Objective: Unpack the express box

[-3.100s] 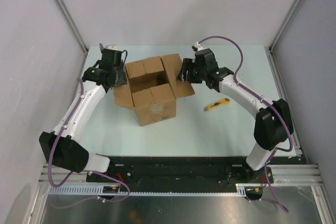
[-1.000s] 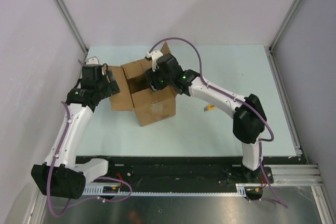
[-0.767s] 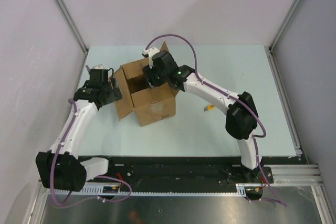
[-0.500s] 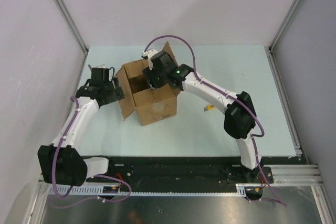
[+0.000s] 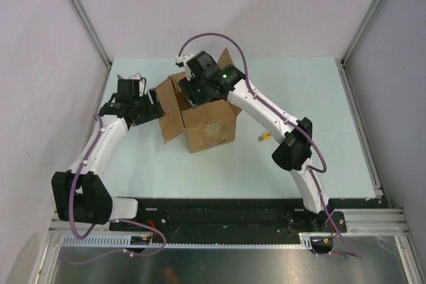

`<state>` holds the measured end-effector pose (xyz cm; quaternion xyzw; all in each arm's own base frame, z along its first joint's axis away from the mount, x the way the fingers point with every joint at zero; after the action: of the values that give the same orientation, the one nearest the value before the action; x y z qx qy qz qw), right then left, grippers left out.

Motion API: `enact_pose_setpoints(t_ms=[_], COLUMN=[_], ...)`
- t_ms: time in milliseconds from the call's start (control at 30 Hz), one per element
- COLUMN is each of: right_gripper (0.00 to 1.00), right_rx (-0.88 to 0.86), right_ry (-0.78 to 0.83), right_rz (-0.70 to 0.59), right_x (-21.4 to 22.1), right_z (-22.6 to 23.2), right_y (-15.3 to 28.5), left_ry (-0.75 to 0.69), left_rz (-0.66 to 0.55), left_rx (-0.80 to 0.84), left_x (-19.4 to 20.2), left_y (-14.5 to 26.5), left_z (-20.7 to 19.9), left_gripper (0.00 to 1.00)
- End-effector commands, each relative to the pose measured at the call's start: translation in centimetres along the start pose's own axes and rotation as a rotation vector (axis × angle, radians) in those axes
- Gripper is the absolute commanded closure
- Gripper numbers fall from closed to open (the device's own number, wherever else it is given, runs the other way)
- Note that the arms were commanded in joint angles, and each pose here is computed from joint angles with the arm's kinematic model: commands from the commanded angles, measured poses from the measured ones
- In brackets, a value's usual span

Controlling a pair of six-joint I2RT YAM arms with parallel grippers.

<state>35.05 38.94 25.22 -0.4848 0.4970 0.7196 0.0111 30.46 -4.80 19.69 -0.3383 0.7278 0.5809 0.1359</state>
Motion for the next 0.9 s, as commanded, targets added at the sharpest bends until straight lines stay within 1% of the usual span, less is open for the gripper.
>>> enact_pose_setpoints(t_ms=[0, 100, 167, 233, 267, 300, 433, 567, 600, 633, 667, 733, 767, 833, 867], right_gripper=[0.44, 0.47, 0.48, 0.48, 0.47, 0.46, 0.46, 0.47, 0.47, 0.47, 0.47, 0.42, 0.36, 0.32, 0.3], right_rx=[-0.071, -0.107, -0.07, -0.054, -0.01, 0.017, 0.085, 0.178, 0.191, 0.203, 0.224, 0.245, 0.245, 0.295, 0.312], right_ry=[-0.038, -0.076, -0.085, -0.075, -0.07, -0.067, -0.104, -0.152, -0.178, -0.184, -0.195, -0.189, -0.186, -0.18, -0.174], right_rz=[0.068, 0.118, 0.138, 0.097, 0.053, 0.002, -0.14, -0.269, -0.307, -0.306, -0.349, -0.386, -0.411, -0.397, -0.362], right_x=[0.4, 1.4, 2.0, 1.6, 1.0, 0.5, -1.4, -2.7, -3.3, -2.7, -3.3, -3.2, -3.5, -2.9, -2.4], right_z=[0.1, -0.2, -0.7, -0.8, -1.1, -1.1, -2.0, -3.9, -4.5, -4.8, -5.2, -5.8, -5.9, -6.9, -7.2], right_y=[3.4, 4.1, 3.8, 3.3, 3.9, 3.2, 3.5, 4.6, 5.8, 5.9, 6.4, 7.9, 8.1, 7.9, 7.6], left_ry=[0.025, 0.037, 0.033, 0.024, 0.016, 0.011, 0.005, 0.021, 0.022, 0.02, 0.026, 0.027, 0.026, 0.034, 0.034], left_rz=[-0.045, -0.046, -0.053, -0.072, -0.072, -0.078, -0.095, -0.167, -0.196, -0.202, -0.213, -0.218, -0.214, -0.197, -0.191], left_rx=[0.06, 0.065, 0.079, 0.089, 0.097, 0.104, 0.15, 0.226, 0.247, 0.273, 0.29, 0.319, 0.325, 0.33, 0.328], left_x=[-2.1, -2.4, -2.7, -3.2, -3.3, -3.4, -3.9, -5.0, -5.4, -5.5, -5.7, -5.9, -5.9, -5.6, -5.5], left_y=[-0.2, -0.3, -0.3, 0.0, 0.0, 0.1, -0.1, 1.3, 1.6, 1.9, 2.2, 2.5, 2.4, 2.0, 1.8], left_z=[-1.5, -1.7, -2.0, -2.2, -2.3, -2.4, -3.1, -4.2, -4.5, -4.9, -5.1, -5.5, -5.6, -5.7, -5.6], left_gripper=[0.25, 0.25, 0.25, 0.24, 0.23, 0.23, 0.22, 0.21, 0.21, 0.2, 0.19, 0.19, 0.19, 0.19, 0.19])
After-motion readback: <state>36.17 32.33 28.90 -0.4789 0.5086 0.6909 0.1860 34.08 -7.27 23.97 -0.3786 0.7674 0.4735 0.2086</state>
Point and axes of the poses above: each gripper's point midway between its finger pads, its own y axis back along the fingers, its own z axis along the line the jaws close on, x = y × z, the point moved 5 cm from there along y, back along the fingers, and after that the axes turned 1 degree about y, right-handed, at the moved point
